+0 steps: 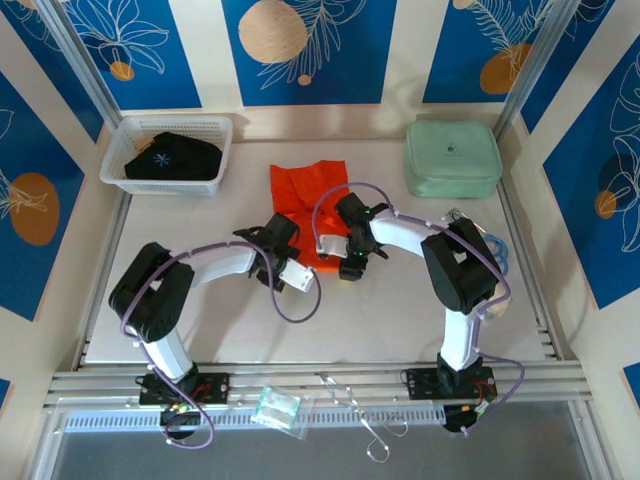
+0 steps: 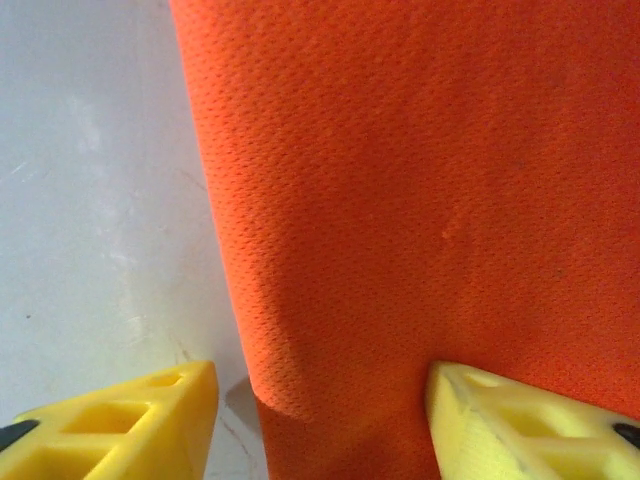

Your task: Fold and stack the t-shirts

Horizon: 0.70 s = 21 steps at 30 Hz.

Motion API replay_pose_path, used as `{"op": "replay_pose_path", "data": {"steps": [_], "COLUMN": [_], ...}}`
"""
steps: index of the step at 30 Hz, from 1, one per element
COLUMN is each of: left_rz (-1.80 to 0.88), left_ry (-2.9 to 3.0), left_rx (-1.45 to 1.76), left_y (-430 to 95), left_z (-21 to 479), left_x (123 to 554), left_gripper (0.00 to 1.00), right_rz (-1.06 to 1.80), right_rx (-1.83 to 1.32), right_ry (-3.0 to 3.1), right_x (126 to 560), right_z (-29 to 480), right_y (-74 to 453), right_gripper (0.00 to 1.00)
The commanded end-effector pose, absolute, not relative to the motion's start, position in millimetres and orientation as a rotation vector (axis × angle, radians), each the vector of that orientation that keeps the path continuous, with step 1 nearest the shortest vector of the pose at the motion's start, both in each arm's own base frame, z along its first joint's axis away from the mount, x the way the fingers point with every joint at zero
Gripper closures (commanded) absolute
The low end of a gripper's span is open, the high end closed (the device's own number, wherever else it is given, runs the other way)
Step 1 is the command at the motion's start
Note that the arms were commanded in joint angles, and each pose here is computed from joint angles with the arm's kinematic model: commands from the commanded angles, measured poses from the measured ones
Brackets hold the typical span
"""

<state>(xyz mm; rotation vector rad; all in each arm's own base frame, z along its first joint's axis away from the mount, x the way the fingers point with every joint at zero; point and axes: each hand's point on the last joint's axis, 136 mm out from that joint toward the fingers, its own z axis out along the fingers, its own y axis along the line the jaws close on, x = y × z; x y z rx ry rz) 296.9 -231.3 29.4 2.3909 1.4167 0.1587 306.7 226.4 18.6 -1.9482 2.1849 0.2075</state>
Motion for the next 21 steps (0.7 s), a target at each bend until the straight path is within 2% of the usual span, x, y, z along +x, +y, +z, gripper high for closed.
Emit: {"op": "replay_pose_path", "data": {"steps": [1, 5, 7, 10, 12, 15, 18, 21], "left_rz": [0.130, 0.123, 0.133, 0.148, 0.157, 0.167, 0.186, 0.203], "left_ry": [1.508, 1.553, 1.573, 1.607, 1.625, 1.629, 1.602, 1.571], "left_rx": [2.446, 2.437, 2.435, 2.428, 2.423, 2.419, 2.426, 2.422], "left_y": [-216, -219, -221, -223, -223, -222, -219, -216], "left_z": [15, 9, 4, -4, -8, -10, -8, 2], "left_x": [300, 311, 318, 326, 329, 329, 326, 323], "left_gripper": [0.34, 0.43, 0.50, 0.66, 0.81, 1.00, 1.00, 1.00], "right_rz": [0.322, 0.346, 0.356, 0.362, 0.360, 0.353, 0.337, 0.332], "right_rx": [-2.001, -2.006, -2.007, -2.003, -1.995, -1.988, -1.990, -1.972], "right_ry": [2.253, 2.283, 2.290, 2.298, 2.312, 2.325, 2.314, 2.306], "right_x": [290, 289, 288, 287, 285, 282, 277, 273], "right_z": [4, -3, -4, -6, -7, -7, -5, 3], "right_y": [223, 222, 223, 222, 221, 221, 223, 227], "right_gripper": [0.47, 0.65, 0.70, 0.75, 0.80, 0.89, 1.00, 1.00]}}
